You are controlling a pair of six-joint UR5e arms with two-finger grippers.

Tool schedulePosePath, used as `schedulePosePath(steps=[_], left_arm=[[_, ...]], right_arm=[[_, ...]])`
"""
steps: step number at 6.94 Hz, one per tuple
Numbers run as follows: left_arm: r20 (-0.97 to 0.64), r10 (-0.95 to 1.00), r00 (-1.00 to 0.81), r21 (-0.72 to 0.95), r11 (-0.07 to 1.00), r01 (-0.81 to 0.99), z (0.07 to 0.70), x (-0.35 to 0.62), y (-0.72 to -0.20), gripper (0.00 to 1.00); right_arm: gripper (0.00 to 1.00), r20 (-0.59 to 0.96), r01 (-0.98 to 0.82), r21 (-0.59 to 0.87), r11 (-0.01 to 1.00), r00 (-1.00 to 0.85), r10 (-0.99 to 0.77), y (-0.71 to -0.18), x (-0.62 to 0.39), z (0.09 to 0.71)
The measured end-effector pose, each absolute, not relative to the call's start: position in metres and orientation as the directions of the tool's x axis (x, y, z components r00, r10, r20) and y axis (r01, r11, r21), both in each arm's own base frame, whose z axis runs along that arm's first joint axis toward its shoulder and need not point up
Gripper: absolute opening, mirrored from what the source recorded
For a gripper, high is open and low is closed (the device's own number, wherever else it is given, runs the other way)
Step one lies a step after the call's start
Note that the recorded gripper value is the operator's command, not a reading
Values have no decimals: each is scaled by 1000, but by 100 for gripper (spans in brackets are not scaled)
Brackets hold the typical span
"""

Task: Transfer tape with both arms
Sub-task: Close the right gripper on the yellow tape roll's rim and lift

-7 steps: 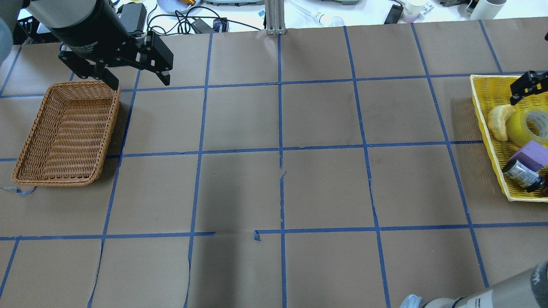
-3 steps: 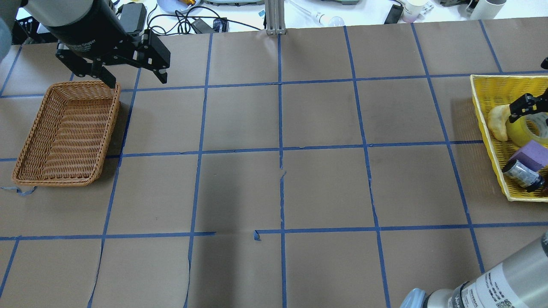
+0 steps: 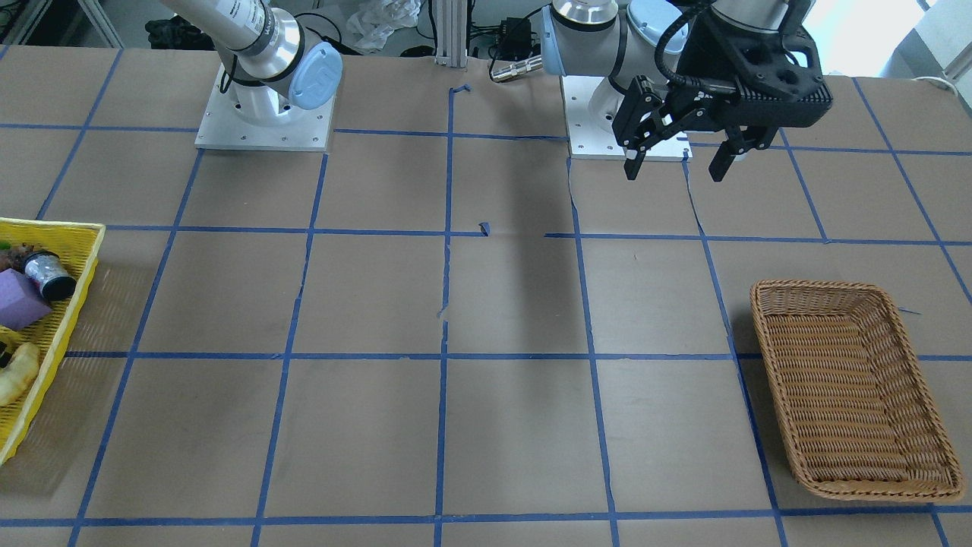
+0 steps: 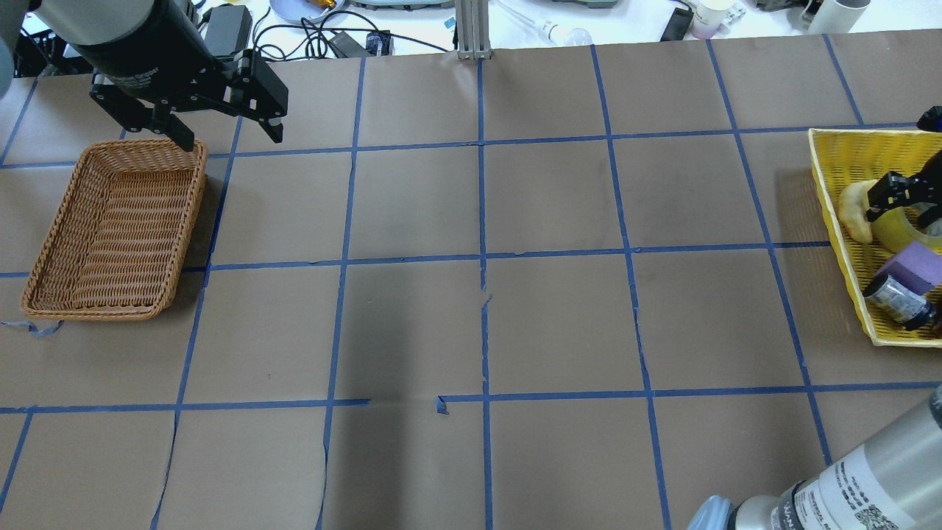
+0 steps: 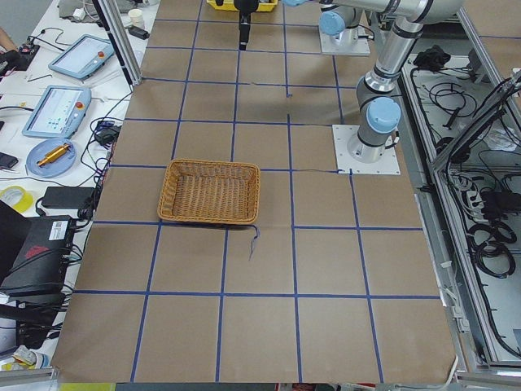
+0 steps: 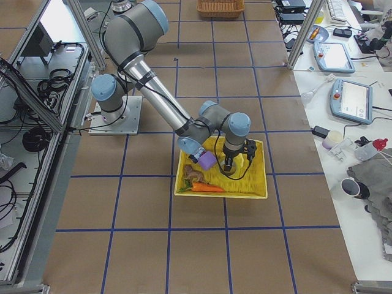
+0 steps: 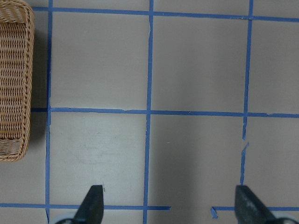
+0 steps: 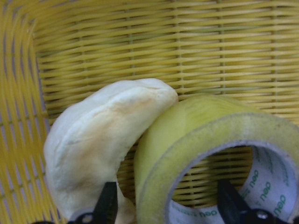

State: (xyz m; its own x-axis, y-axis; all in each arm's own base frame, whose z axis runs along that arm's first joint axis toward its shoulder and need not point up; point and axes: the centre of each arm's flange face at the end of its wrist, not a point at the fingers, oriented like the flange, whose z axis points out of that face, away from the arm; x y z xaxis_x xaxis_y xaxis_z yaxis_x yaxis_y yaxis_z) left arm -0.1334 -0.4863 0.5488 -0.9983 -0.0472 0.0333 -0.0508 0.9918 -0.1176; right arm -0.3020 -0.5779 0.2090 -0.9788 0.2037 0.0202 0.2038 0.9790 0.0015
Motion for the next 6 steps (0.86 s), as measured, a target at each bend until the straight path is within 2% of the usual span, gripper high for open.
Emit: schedulePosePath(steps=[4,6], left_arm=[[33,-53,-998,-114,992,-57,550,-130,-485,100],[33,-58,-998,-113,992,-61,550,-129,-485,100]], right_arm=[[0,38,192,-30,981,-980,193,-577,-295,251],[0,51,169,-45,985,-984,171,-571,-267,305]])
